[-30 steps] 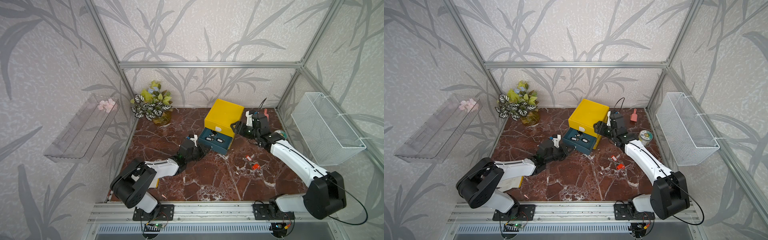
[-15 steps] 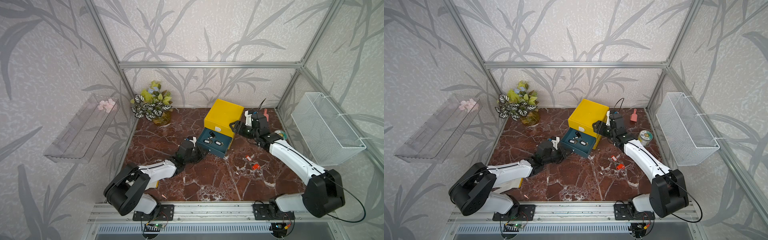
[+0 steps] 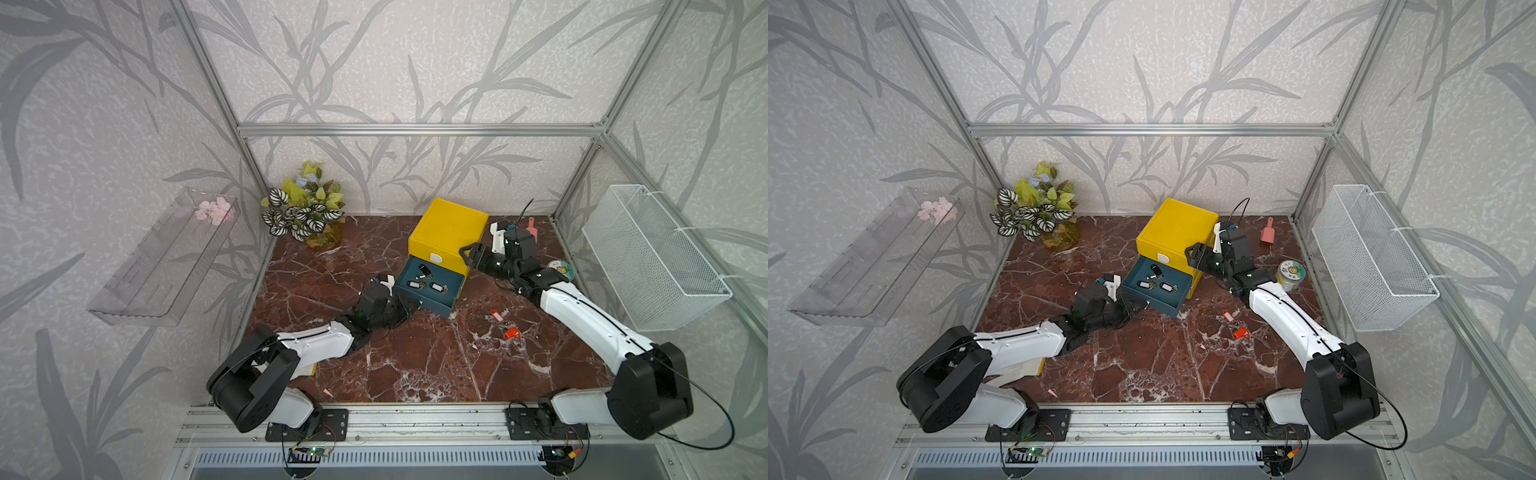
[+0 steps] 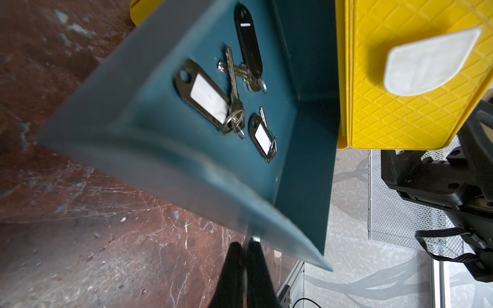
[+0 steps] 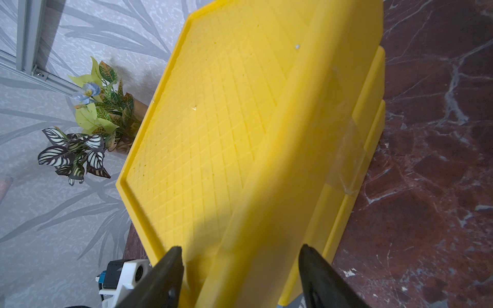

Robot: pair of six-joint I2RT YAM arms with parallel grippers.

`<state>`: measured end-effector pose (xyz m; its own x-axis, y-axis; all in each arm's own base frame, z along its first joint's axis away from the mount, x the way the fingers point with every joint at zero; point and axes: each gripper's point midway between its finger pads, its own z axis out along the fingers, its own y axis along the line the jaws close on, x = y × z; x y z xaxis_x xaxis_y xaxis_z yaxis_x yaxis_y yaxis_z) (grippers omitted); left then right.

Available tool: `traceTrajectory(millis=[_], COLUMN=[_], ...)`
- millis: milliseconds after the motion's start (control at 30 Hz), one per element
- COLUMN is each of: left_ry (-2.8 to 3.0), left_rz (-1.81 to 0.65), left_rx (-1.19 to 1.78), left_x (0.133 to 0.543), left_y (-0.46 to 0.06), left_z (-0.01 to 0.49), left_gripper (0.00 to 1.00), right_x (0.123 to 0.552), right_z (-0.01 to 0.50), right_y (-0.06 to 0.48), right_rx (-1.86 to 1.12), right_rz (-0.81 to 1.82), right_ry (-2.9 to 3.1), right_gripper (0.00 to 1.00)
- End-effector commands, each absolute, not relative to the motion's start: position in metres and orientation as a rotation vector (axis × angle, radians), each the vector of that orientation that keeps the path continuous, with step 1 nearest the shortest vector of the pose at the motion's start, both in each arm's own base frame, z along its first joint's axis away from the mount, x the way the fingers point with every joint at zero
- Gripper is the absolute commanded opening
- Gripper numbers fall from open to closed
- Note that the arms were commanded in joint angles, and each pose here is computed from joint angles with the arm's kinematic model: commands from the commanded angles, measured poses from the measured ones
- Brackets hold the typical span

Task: Take the keys out of the drawer
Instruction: Open the drawer in the storage box.

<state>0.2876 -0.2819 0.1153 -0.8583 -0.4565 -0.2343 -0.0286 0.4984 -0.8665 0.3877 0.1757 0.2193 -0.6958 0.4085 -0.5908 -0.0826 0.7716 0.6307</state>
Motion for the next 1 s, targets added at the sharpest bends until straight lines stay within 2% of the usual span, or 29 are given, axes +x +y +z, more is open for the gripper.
traceTrajectory(millis=[0,233,433,533,767,867,967], left_ry=[2.372,2.38,2.374,2.362,2.308,2.184,2.097], left_rz=[-1.28,-1.262,-1.244,-1.225,-1.054,-0.891,-0.731], left_rx=[-0.424,-0.439,-0.384,-0.358,-0.377,-0.319,-0.255], left_x=[0.274,0.27,0.274,0.274,0.256,0.256,0.269], left_y=[-0.274,-0.268,-0.271,-0.269,-0.223,-0.189,-0.162], left_z=[0.097,0.094,0.106,0.114,0.14,0.183,0.226], left_gripper=[0.03,0.05,0.36,0.43,0.4,0.36,0.41], right_x=[0.382,0.383,0.378,0.37,0.346,0.331,0.31], right_z=[0.22,0.221,0.23,0.237,0.267,0.284,0.289], right_y=[0.172,0.171,0.161,0.151,0.153,0.172,0.202], right_rx=[0.229,0.231,0.179,0.165,0.008,-0.181,-0.432], right_rz=[0.814,0.808,0.718,0.661,0.629,0.616,0.597], right_ry=[2.2,2.192,2.185,2.17,2.132,2.104,2.085], right_gripper=[0.71,0.71,0.71,0.71,0.7,0.68,0.67])
